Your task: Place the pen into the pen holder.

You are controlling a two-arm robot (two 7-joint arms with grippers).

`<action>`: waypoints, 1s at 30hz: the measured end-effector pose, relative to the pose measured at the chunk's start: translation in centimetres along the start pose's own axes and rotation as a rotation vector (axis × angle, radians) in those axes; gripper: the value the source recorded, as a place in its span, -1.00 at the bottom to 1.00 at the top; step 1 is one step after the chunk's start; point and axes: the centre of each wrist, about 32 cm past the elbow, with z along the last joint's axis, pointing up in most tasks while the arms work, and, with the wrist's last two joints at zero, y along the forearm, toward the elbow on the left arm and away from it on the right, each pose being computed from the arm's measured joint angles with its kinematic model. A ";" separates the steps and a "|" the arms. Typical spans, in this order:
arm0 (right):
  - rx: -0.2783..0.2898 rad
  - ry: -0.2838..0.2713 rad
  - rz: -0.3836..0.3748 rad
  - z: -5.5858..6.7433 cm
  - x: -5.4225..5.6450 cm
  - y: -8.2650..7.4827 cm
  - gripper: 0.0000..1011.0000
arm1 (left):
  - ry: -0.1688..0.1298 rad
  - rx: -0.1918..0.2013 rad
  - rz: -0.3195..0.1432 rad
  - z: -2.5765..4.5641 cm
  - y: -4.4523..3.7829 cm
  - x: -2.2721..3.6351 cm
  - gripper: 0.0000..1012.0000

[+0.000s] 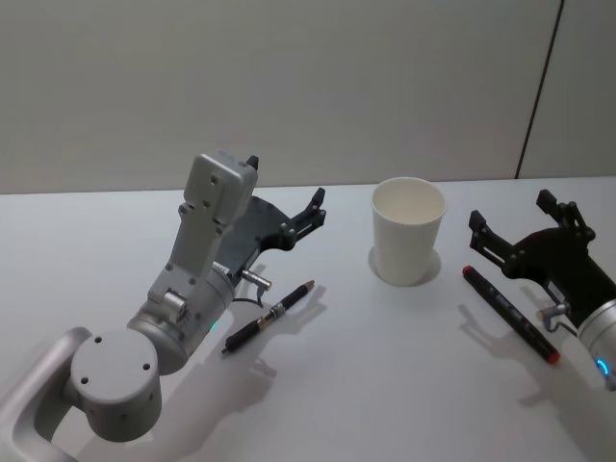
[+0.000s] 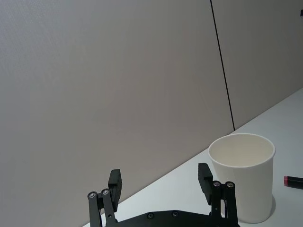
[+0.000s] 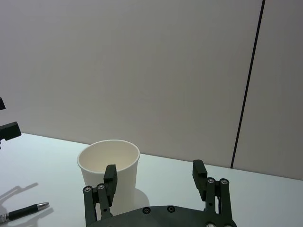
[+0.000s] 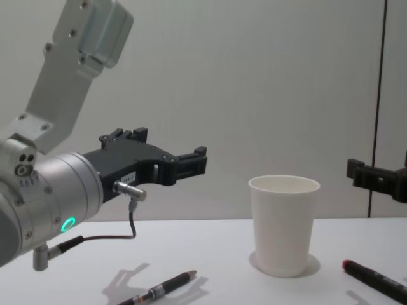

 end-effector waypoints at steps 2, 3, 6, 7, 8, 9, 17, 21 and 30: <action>0.000 0.000 0.000 0.0 0.0 0.0 0.98 | 0.000 0.000 0.000 0.00 0.00 0.00 0.98; 0.000 0.000 0.000 0.0 0.0 0.0 0.98 | 0.000 0.000 0.000 0.00 0.00 0.00 0.98; 0.000 0.000 0.000 0.0 0.0 0.0 0.98 | 0.000 0.000 0.000 0.00 0.00 0.00 0.98; 0.000 0.000 0.000 0.0 0.0 0.0 0.98 | 0.000 0.000 0.000 0.00 0.00 0.00 0.98; 0.000 0.000 0.000 0.0 0.0 0.0 0.98 | 0.000 0.000 0.000 0.00 0.00 0.00 0.98; 0.000 0.000 0.000 0.0 0.0 0.0 0.98 | 0.000 0.000 0.000 0.00 0.00 0.00 0.98; 0.000 0.000 0.000 0.0 0.0 0.0 0.98 | 0.000 0.000 0.000 0.00 0.00 0.00 0.98; 0.000 0.000 0.000 0.0 0.0 0.0 0.98 | 0.000 0.000 0.000 0.00 0.00 0.00 0.98; 0.000 0.000 0.000 0.0 0.0 0.0 0.98 | 0.000 0.000 0.000 0.00 0.00 0.00 0.98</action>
